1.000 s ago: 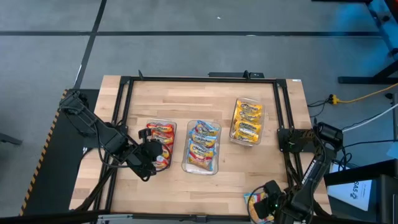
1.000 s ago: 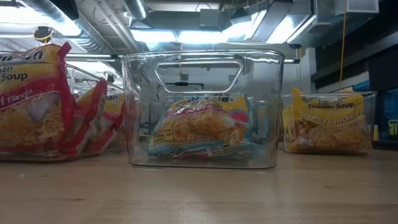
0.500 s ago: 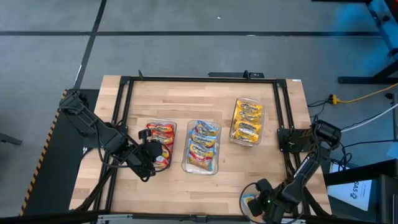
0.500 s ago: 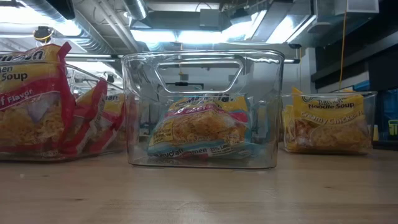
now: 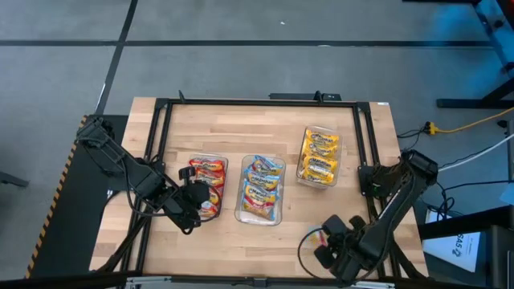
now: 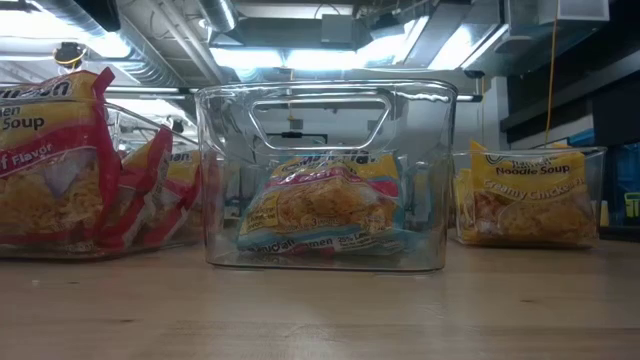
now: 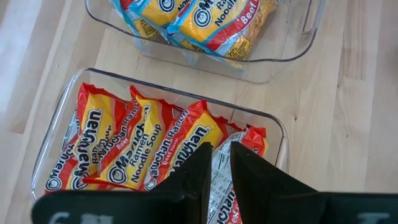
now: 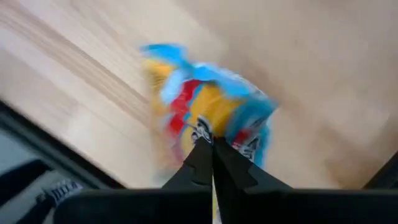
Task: Sort Maruchan noodles
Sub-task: Put the blue noodle pack into the middle transparent bin
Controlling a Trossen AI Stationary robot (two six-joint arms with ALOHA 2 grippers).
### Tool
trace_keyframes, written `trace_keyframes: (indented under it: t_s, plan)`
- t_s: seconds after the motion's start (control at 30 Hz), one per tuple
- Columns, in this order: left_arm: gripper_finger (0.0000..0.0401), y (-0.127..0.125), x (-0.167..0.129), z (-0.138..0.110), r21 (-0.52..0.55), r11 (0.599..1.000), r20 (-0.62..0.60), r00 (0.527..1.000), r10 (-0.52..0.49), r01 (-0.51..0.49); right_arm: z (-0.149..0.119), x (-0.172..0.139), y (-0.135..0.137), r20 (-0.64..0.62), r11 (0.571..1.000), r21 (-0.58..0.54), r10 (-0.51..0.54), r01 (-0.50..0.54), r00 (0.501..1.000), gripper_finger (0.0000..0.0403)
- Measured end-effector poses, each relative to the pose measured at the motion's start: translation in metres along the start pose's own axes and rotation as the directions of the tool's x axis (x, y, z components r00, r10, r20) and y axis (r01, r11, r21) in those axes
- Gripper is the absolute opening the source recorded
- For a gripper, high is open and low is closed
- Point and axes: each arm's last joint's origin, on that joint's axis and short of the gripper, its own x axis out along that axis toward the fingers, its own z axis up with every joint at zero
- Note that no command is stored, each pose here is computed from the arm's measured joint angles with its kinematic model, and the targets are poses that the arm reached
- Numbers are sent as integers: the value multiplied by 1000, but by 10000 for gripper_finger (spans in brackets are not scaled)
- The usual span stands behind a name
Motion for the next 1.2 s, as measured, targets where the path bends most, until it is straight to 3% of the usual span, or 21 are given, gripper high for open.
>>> trace_keyframes:
  t_s: [0.17, 0.43, 0.8, 1.2]
  plan:
    - [53, 0, 0, 0, -1, 1000, 5, 1000, 5, -5, 29, -52, 7, 205, 998, -58, 36, -25, 978, 0]
    - [53, 0, 0, 0, -2, 1000, 16, 1000, 15, -15, 92, -101, 18, 476, 981, -190, 123, -35, 871, 0]
    - [53, 2, 0, -1, 9, 1000, 0, 1000, 26, -26, 174, -85, 50, 512, 926, -376, 216, -9, 831, 0]
    - [53, 5, 0, -5, 33, 998, -49, 998, 46, -44, 203, -42, 75, 390, 877, -480, 221, -7, 894, 0]
